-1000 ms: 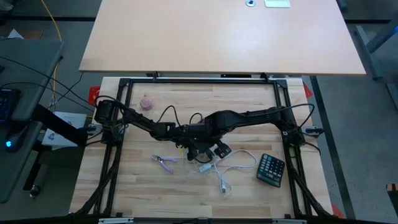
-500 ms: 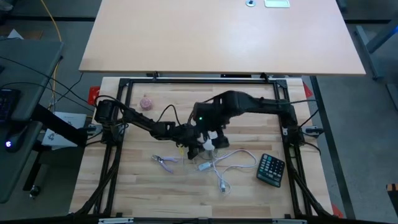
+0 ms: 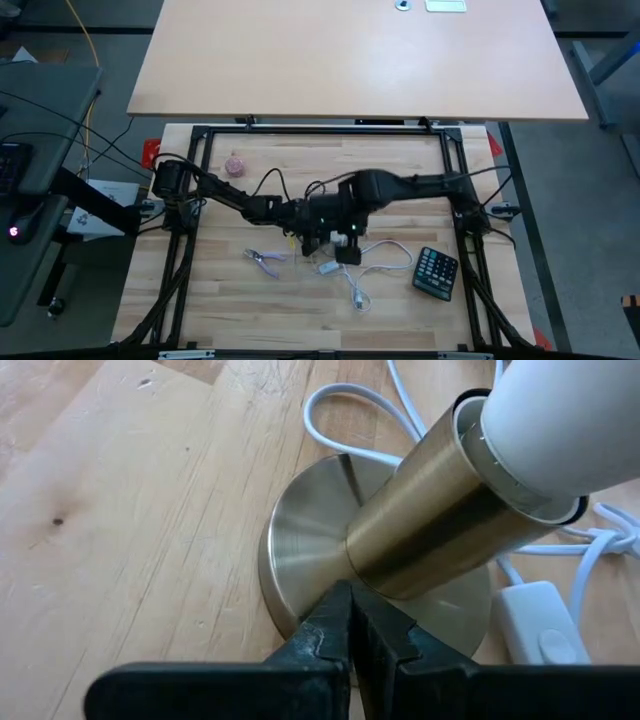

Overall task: Screw lightbulb
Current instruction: Remove the lightbulb from the lamp

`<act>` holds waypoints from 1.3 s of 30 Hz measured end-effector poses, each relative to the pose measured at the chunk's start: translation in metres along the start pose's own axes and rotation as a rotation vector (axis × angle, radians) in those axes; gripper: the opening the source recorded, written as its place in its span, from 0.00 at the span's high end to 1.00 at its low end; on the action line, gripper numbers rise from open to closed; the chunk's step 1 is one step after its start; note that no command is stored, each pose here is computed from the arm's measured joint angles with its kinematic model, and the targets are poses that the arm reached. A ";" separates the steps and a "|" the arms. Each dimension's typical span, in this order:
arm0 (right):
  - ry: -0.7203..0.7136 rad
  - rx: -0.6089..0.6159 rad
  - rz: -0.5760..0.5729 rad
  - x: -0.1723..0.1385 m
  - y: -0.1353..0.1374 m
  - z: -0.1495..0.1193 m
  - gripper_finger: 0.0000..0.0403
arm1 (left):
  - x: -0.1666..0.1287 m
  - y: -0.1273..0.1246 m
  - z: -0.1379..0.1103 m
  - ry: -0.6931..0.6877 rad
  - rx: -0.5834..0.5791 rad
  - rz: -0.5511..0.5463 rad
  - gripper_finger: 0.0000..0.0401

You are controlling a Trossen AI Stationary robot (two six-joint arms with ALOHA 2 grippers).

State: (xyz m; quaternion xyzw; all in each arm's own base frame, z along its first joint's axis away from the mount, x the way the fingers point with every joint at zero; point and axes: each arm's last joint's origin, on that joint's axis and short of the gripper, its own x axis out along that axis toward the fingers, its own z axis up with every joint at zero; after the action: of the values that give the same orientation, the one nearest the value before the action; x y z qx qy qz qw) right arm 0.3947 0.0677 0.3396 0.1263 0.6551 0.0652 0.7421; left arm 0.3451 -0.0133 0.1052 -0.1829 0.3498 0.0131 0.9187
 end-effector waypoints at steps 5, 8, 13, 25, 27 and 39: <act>-0.048 0.146 -0.197 0.010 0.017 -0.006 0.04 | 0.000 0.000 0.000 0.003 -0.041 -0.003 1.00; -0.119 0.389 -0.268 0.009 0.018 -0.006 0.04 | 0.000 0.000 0.000 0.003 -0.042 -0.003 1.00; -0.191 0.688 -0.200 0.008 0.012 0.002 0.04 | 0.000 0.000 0.000 0.003 -0.042 -0.003 1.00; -0.079 0.550 -0.323 0.052 -0.009 0.021 0.04 | 0.000 0.005 0.002 -0.004 -0.035 0.006 1.00; -0.040 0.536 -0.349 0.060 -0.011 0.022 0.04 | 0.000 0.005 0.002 -0.004 -0.044 0.007 1.00; -0.046 0.528 -0.385 0.066 -0.025 0.029 0.05 | 0.000 0.006 0.002 -0.006 -0.046 0.012 1.00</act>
State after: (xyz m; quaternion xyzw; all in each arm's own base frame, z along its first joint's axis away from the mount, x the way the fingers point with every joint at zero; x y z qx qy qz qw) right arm 0.4302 0.0585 0.2732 0.1897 0.6443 -0.2515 0.6969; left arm 0.3453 -0.0073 0.1052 -0.2017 0.3478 0.0269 0.9152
